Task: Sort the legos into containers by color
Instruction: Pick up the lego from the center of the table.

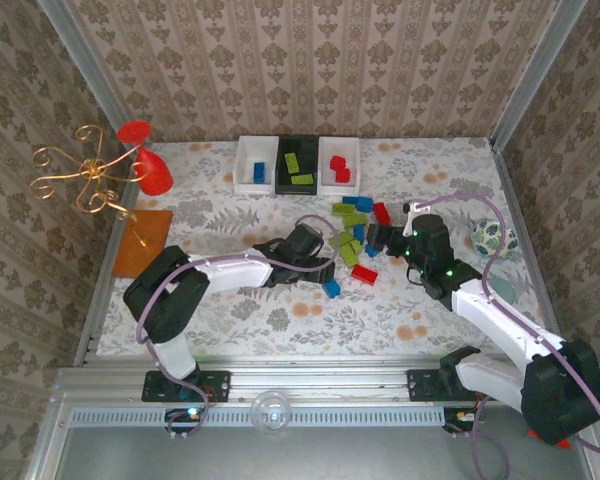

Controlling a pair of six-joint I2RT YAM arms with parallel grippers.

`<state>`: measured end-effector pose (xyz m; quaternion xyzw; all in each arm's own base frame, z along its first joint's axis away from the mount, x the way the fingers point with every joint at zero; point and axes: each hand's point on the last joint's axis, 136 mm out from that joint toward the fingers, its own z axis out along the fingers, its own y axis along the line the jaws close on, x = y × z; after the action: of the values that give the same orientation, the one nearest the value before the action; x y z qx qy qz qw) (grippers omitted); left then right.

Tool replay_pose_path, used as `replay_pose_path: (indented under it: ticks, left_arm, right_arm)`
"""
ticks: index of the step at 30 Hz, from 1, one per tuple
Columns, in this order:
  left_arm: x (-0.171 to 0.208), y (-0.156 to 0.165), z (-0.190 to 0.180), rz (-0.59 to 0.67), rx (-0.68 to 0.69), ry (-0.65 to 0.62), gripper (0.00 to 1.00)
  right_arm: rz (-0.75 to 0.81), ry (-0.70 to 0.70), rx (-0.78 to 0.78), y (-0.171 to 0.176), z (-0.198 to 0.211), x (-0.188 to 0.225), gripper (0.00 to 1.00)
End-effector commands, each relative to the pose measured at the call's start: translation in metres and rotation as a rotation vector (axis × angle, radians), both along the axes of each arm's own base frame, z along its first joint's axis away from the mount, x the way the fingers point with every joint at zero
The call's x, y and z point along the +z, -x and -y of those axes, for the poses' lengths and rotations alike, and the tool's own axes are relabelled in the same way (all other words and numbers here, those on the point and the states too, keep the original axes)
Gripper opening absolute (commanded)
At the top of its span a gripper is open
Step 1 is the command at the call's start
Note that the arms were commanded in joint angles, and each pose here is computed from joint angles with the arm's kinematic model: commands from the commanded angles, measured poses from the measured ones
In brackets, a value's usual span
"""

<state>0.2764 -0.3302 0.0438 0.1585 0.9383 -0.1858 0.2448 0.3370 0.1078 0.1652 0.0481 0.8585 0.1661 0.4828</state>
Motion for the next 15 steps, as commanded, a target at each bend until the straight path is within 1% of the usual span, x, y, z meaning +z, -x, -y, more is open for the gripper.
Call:
replay_pose_path:
  ticks: [1,4,9,15]
  left_arm:
    - [-0.008,-0.001,0.001,-0.026,0.042,-0.044,0.76]
    - [-0.014,0.000,0.004,-0.032,0.043,-0.088,0.74]
    - [-0.008,0.000,0.000,0.041,0.053,-0.189,0.74]
    - [-0.012,0.000,-0.008,0.058,0.055,-0.268,0.73]
  right_arm:
    - [0.063,-0.035,-0.027,-0.004,0.003,0.015,0.90]
    - [0.064,-0.042,-0.027,-0.004,0.002,0.013,0.90]
    - [0.065,-0.060,-0.010,-0.001,-0.001,0.014,0.90]
    - [0.083,-0.067,-0.014,0.001,0.001,0.019,0.90]
